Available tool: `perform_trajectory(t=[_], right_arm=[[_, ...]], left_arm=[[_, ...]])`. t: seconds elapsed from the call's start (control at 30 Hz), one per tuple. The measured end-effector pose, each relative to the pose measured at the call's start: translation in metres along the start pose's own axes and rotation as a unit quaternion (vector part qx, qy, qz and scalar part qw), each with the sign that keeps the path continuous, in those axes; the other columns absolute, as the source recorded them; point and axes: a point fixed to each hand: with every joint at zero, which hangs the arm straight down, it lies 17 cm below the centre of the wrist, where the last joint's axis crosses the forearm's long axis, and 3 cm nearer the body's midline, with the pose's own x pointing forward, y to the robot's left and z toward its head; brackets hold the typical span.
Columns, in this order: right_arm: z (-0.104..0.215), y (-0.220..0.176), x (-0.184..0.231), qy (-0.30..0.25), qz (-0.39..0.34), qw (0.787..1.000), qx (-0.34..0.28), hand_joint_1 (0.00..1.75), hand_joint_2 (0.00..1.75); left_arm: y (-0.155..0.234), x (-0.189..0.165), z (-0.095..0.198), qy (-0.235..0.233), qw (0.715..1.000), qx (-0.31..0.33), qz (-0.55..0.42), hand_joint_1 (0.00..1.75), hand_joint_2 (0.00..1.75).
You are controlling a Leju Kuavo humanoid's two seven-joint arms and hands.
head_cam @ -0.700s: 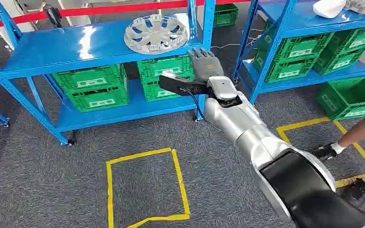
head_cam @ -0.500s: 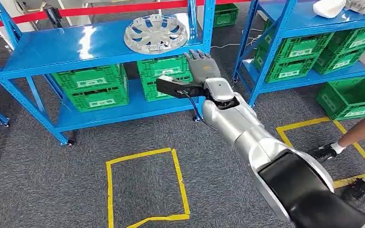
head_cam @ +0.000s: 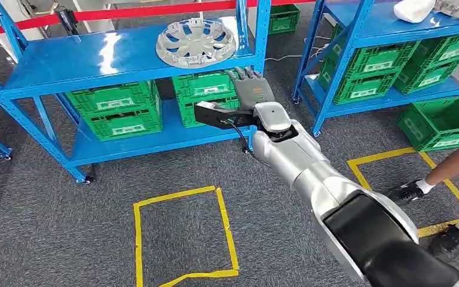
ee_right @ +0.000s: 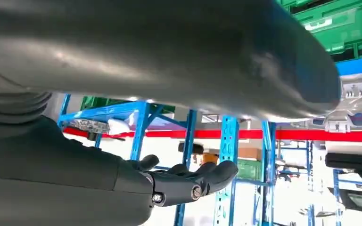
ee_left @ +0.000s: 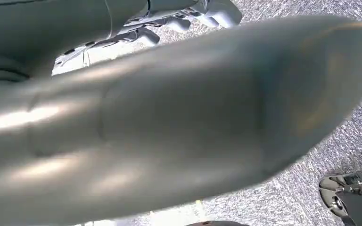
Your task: Take the parts from the cabinet and place them on the table.
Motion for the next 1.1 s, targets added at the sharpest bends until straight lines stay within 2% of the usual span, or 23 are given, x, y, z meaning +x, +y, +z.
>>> perform_trajectory(t=[1.1], right_arm=[[-0.002,-0.002,0.039,-0.037,0.006,0.999,-0.001,0.0,0.0]], left_arm=[[0.006,-0.003,-0.001,0.005,1.0,0.009,0.014,0.0,0.0]])
